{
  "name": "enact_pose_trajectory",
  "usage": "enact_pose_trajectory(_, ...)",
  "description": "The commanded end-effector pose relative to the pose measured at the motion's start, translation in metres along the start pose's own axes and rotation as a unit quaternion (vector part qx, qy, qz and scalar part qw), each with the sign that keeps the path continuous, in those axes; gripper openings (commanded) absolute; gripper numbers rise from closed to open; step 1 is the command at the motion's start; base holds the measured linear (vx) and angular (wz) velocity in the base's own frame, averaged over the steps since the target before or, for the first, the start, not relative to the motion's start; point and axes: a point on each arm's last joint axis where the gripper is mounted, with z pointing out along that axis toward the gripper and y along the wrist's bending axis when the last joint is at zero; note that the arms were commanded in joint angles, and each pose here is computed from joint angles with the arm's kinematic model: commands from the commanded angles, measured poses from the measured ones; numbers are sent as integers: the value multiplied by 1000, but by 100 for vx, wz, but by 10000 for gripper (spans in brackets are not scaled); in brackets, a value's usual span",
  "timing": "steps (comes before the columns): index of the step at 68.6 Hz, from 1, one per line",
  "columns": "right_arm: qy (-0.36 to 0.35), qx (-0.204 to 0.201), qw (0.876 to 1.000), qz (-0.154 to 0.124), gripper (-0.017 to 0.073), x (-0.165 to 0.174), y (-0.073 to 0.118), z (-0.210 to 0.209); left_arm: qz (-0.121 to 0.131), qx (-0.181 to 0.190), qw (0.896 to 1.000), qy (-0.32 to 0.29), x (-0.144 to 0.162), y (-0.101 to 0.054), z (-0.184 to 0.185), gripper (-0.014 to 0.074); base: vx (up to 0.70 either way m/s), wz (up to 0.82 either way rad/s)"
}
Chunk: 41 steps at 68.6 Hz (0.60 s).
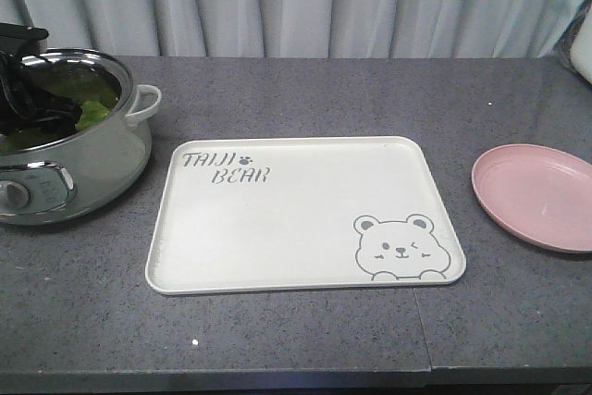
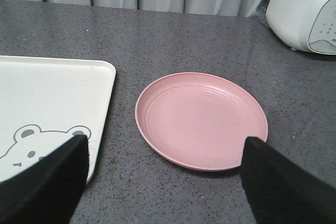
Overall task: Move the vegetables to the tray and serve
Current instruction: 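Lower the left gripper into the pot and grasp a lettuce leaf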
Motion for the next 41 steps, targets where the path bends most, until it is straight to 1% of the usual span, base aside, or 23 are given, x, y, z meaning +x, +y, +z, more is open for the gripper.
enact_pose_trajectory(1, -45, 6, 999, -6, 582, -16, -2, -2, 10, -15, 998, -54, -11, -5, -28, 546, 0, 0)
enact_pose_trajectory(7, -45, 6, 999, -6, 582, -16, -2, -2, 9, -27, 999, -47, -11, -2, -23, 487, 0, 0)
enact_pose_trajectory(11, -45, 6, 999, -6, 582, -16, -2, -2, 5, -37, 998, -46, -11, 0, -21, 422, 0, 0)
enact_pose_trajectory(15, -45, 6, 999, -6, 582, -16, -2, -2, 5, -38, 998, -54, -12, 0, -21, 374, 0, 0)
enact_pose_trajectory(24, -45, 6, 999, -6, 582, -16, -2, -2, 5, -43, 996, -74, -16, 1, -22, 229, 0, 0)
enact_pose_trajectory(30, -44, 6, 999, -6, 582, -15, -2, -2, 5, -43, 996, -77, -16, 1, -22, 139, 0, 0)
enact_pose_trajectory(41, -44, 6, 999, -6, 582, -15, -2, -2, 4, -40, 996, -81, -16, 0, -26, 8, 0, 0)
